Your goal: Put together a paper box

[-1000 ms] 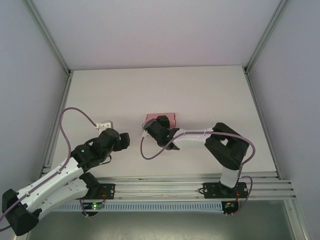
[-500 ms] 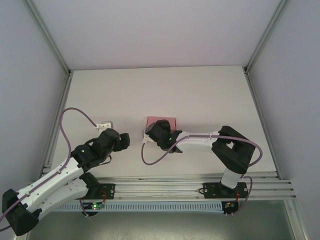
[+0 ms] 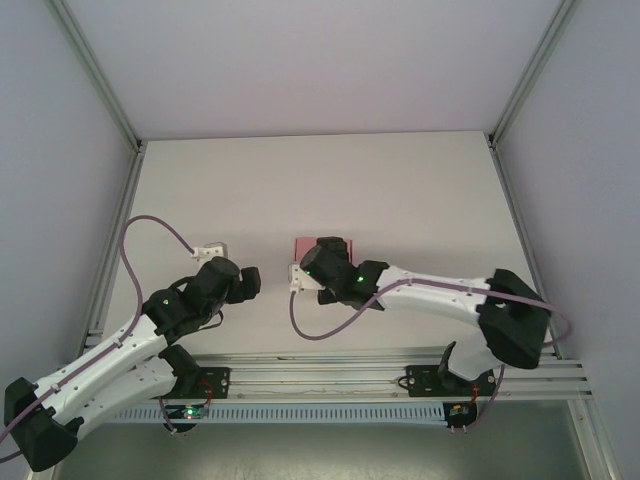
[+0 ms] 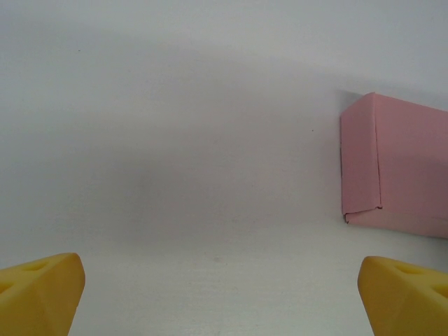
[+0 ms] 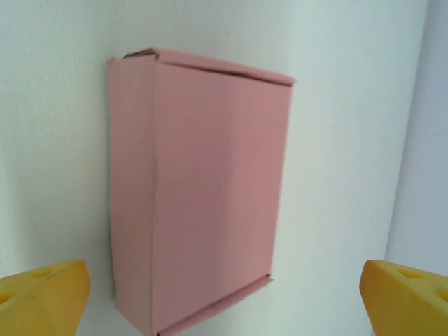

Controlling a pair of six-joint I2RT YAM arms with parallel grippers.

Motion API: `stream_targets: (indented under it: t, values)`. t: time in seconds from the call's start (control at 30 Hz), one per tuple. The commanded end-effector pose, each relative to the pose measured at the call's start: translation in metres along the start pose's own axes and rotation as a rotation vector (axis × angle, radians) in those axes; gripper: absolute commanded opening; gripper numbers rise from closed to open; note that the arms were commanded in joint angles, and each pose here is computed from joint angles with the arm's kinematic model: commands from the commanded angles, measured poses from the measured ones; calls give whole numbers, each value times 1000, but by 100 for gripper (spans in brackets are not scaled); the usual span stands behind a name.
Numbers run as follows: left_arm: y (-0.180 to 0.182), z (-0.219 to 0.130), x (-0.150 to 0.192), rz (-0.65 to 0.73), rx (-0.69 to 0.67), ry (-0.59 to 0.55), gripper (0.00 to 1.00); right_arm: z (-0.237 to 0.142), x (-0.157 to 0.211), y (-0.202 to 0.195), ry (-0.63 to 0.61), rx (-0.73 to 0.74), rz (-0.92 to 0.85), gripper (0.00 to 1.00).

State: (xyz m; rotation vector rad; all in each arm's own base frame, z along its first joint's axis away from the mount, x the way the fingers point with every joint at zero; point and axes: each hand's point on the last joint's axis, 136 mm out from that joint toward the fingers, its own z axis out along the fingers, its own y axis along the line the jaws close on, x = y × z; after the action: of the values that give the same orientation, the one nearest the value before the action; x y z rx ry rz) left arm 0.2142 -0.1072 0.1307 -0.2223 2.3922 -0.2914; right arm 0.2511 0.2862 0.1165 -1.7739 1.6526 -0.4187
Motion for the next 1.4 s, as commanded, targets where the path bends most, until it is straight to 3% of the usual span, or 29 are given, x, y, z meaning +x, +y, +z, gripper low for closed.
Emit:
stream_targets:
  t: [0.0,0.17,0.33,0.43,0.53,0.63,0.8,0.93,1.17,1.37]
  values:
    - [-8,-12,-17,34,7,-31,100,-19,4,0,-34,-12,66,98]
    - [-19,-22,-51,73,-4,-108,100,-44,12,-57,-139,115,364,98]
    - [-15,-21,-100,92,-55,-189,100,-64,76,-131,-238,292,867,98]
    - [5,-6,-128,106,-91,-260,100,-66,125,-149,-263,373,1068,98]
    - [65,19,-148,13,-263,-304,100,-63,168,-148,-296,474,1173,98]
    - [107,44,-150,-36,-328,-314,100,-56,195,-135,-363,515,1159,98]
    - [110,71,-142,65,-245,-434,100,-56,247,-118,-408,667,1314,98]
    - [116,82,-139,101,-271,-459,100,-50,251,-111,-441,673,1282,98]
    - [96,113,-135,195,-151,-425,100,-41,250,-106,-502,680,1227,98]
    - [100,117,-136,256,-162,-525,100,-10,244,-93,-511,557,1193,98]
